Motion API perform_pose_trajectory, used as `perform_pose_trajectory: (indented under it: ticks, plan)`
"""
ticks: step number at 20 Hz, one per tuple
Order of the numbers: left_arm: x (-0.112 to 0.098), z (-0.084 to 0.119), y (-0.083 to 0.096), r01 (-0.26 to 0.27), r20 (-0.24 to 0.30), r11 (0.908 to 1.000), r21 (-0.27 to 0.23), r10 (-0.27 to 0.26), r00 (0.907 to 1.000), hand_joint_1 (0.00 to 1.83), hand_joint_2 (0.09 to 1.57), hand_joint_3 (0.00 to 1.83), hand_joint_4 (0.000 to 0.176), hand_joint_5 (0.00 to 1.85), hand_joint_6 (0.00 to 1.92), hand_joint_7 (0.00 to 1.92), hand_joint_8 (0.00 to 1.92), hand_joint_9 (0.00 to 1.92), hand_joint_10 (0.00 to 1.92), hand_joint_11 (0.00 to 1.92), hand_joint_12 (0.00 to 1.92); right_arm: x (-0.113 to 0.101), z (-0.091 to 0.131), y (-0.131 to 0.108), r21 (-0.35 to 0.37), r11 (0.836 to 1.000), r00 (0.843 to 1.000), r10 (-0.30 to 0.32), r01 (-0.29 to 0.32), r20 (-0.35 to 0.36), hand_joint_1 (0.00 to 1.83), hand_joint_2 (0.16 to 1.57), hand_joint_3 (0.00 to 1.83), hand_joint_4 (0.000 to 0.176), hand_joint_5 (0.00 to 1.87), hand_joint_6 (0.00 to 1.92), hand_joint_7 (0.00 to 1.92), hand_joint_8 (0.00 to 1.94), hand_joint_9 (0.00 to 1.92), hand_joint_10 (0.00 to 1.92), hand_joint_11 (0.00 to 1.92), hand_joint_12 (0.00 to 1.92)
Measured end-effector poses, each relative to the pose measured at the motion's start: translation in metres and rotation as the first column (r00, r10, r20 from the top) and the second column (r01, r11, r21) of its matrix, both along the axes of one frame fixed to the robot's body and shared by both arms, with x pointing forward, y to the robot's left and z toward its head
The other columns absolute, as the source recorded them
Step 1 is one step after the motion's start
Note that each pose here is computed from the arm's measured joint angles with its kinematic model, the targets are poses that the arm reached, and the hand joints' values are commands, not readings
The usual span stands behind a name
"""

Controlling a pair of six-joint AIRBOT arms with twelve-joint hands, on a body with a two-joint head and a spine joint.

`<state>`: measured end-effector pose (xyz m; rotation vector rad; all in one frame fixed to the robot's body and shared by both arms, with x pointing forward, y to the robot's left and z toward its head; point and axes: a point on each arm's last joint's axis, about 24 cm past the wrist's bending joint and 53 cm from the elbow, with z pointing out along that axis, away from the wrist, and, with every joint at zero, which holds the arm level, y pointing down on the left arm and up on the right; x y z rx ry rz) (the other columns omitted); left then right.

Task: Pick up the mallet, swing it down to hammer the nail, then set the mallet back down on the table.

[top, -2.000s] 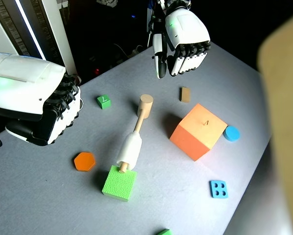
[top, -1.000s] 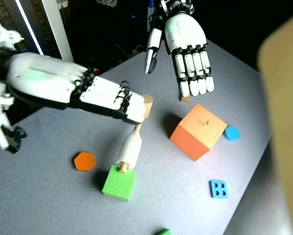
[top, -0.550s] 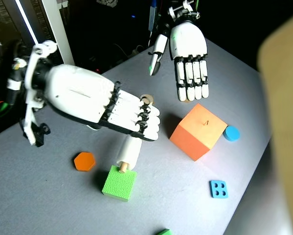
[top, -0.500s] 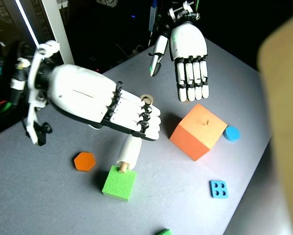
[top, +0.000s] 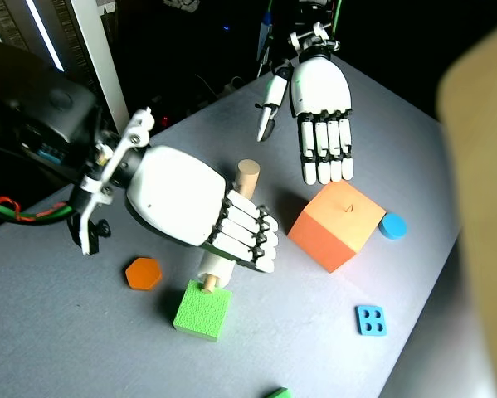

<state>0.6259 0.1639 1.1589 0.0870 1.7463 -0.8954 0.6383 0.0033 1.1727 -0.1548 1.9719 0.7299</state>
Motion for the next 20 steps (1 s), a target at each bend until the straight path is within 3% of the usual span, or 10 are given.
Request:
perform_pose_trajectory:
  ticks: [4, 13, 15, 20]
  plan:
    - [0.006, 0.001, 0.006, -0.013, 0.008, 0.9999, 0.003, 0.013, 0.9999, 0.00, 1.28, 0.01, 0.000, 0.02, 0.00, 0.00, 0.00, 0.00, 0.00, 0.00, 0.00, 0.004, -0.025, 0.011, -0.029, 0.999, 0.997, 0.011, -0.013, -0.073, 1.18, 1.00, 0.00, 0.000, 0.03, 0.01, 0.00, 0.00, 0.00, 0.00, 0.02, 0.01]
    - [0.012, -0.004, 0.002, -0.012, 0.010, 0.9999, -0.005, 0.012, 0.9999, 0.00, 1.28, 0.01, 0.000, 0.01, 0.00, 0.00, 0.00, 0.00, 0.00, 0.00, 0.00, 0.024, -0.036, 0.017, -0.022, 1.000, 0.996, -0.009, 0.007, -0.086, 1.17, 1.00, 0.00, 0.000, 0.05, 0.01, 0.01, 0.00, 0.00, 0.00, 0.04, 0.04]
    - [0.015, -0.005, 0.003, -0.021, 0.006, 0.9996, -0.017, 0.021, 0.9998, 0.00, 1.28, 0.00, 0.000, 0.02, 0.00, 0.00, 0.00, 0.00, 0.00, 0.00, 0.00, 0.026, -0.037, 0.018, -0.022, 1.000, 0.997, -0.007, 0.006, -0.083, 1.17, 1.00, 0.01, 0.000, 0.07, 0.00, 0.03, 0.00, 0.00, 0.00, 0.00, 0.20]
    - [0.020, -0.007, 0.005, -0.029, 0.011, 0.9994, -0.020, 0.029, 0.9995, 0.00, 1.28, 0.00, 0.000, 0.04, 0.01, 0.02, 0.01, 0.00, 0.00, 0.00, 0.00, 0.030, -0.053, 0.015, -0.031, 0.999, 0.994, -0.016, 0.012, -0.108, 1.21, 1.00, 0.00, 0.000, 0.13, 0.01, 0.10, 0.01, 0.04, 0.01, 0.00, 0.39]
